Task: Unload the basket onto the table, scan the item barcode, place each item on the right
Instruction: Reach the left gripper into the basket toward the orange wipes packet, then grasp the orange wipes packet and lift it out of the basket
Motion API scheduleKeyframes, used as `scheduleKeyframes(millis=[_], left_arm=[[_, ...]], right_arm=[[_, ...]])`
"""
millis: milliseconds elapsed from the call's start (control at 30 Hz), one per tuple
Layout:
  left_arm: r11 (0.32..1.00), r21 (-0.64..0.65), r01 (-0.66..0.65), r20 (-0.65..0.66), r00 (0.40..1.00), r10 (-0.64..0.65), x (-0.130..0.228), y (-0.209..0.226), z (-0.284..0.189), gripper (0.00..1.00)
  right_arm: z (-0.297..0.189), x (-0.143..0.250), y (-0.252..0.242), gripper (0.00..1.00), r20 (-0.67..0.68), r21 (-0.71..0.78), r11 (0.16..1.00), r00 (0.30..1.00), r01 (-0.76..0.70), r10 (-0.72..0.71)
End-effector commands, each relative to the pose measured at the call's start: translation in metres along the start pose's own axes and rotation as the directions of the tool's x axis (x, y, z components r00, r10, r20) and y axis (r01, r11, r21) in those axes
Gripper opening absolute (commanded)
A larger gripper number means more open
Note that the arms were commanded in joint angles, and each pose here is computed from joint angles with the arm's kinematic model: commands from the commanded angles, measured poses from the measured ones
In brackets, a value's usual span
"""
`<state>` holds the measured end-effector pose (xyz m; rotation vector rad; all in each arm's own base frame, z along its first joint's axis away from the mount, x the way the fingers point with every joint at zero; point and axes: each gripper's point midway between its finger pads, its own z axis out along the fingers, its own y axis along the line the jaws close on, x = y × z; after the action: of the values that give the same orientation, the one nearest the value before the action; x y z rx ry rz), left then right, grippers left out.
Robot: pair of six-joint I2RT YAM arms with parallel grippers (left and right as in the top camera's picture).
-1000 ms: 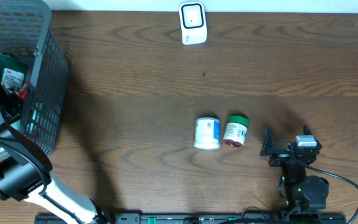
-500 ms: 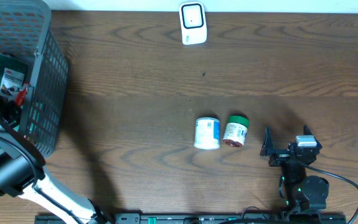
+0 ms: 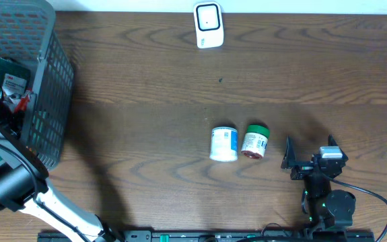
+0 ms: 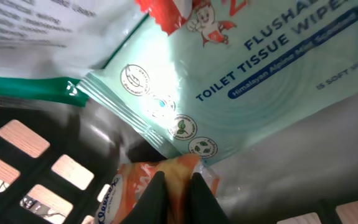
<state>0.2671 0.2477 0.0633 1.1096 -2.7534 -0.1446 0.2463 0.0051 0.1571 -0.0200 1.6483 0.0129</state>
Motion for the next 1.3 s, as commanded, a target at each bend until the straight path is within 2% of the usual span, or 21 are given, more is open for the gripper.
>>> scheduleKeyframes(millis=[0,33,100,133,200,267,300,333,400,500,800,1033,1100,1267], left_arm=[[1.0,0.004,0.013,0.053,0.999,-0.013,-0.011,0.003,-0.015,0.08],[1.0,0.005,0.015,0.063,0.998,-0.015,-0.013,0.003,-0.018,0.11],[1.0,0.006,0.016,0.072,0.997,-0.016,-0.014,0.003,-0.021,0.53],[1.0,0.006,0.016,0.071,0.997,-0.016,-0.014,0.003,-0.021,0.63],[1.0,0.005,0.015,0.068,0.998,-0.015,-0.013,0.003,-0.021,0.61],[1.0,0.006,0.015,0.07,0.997,-0.016,-0.013,0.003,-0.021,0.5],[1.0,0.006,0.016,0.071,0.997,-0.016,-0.013,0.003,-0.022,0.5],[1.0,0.006,0.015,0.071,0.997,-0.016,-0.013,0.003,-0.022,0.54],[1.0,0.005,0.014,0.064,0.998,-0.014,-0.011,0.004,-0.022,0.7],[1.0,0.0,-0.009,0.038,0.999,0.009,-0.005,0.004,-0.021,0.76],[0.996,-0.081,-0.028,-0.068,0.997,0.023,0.021,0.019,-0.013,0.76],[0.992,-0.128,-0.021,-0.069,0.998,0.012,0.021,0.025,-0.006,0.75],[0.99,-0.139,-0.02,-0.064,0.998,0.011,0.02,0.028,-0.006,0.66],[0.991,-0.132,-0.011,-0.036,0.999,0.006,0.014,0.027,-0.005,0.33]], right_arm=[[0.0,0.002,-0.003,0.99,-0.005,0.016,1.0,1.0,-0.004,0.004],[0.0,0.002,-0.003,0.99,-0.005,0.016,1.0,1.0,-0.004,0.004],[0.0,0.002,-0.003,0.99,-0.005,0.016,1.0,1.0,-0.004,0.004],[0.0,0.002,-0.003,0.99,-0.005,0.016,1.0,1.0,-0.004,0.004],[0.0,0.002,-0.003,0.99,-0.005,0.016,1.0,1.0,-0.004,0.004],[0.0,0.002,-0.003,0.99,-0.005,0.016,1.0,1.0,-0.004,0.004],[0.0,0.002,-0.003,0.99,-0.005,0.016,1.0,1.0,-0.004,0.004],[0.0,0.002,-0.003,0.99,-0.005,0.016,1.0,1.0,-0.004,0.004],[0.0,0.002,-0.003,0.99,-0.005,0.016,1.0,1.0,-0.004,0.004],[0.0,0.002,-0.003,0.99,-0.005,0.016,1.0,1.0,-0.004,0.004],[0.0,0.002,-0.003,0.99,-0.005,0.016,1.0,1.0,-0.004,0.004],[0.0,0.002,-0.003,0.99,-0.005,0.016,1.0,1.0,-0.004,0.004],[0.0,0.002,-0.003,0.99,-0.005,0.016,1.0,1.0,-0.004,0.004],[0.0,0.002,-0.003,0.99,-0.005,0.016,1.0,1.0,-0.004,0.004]])
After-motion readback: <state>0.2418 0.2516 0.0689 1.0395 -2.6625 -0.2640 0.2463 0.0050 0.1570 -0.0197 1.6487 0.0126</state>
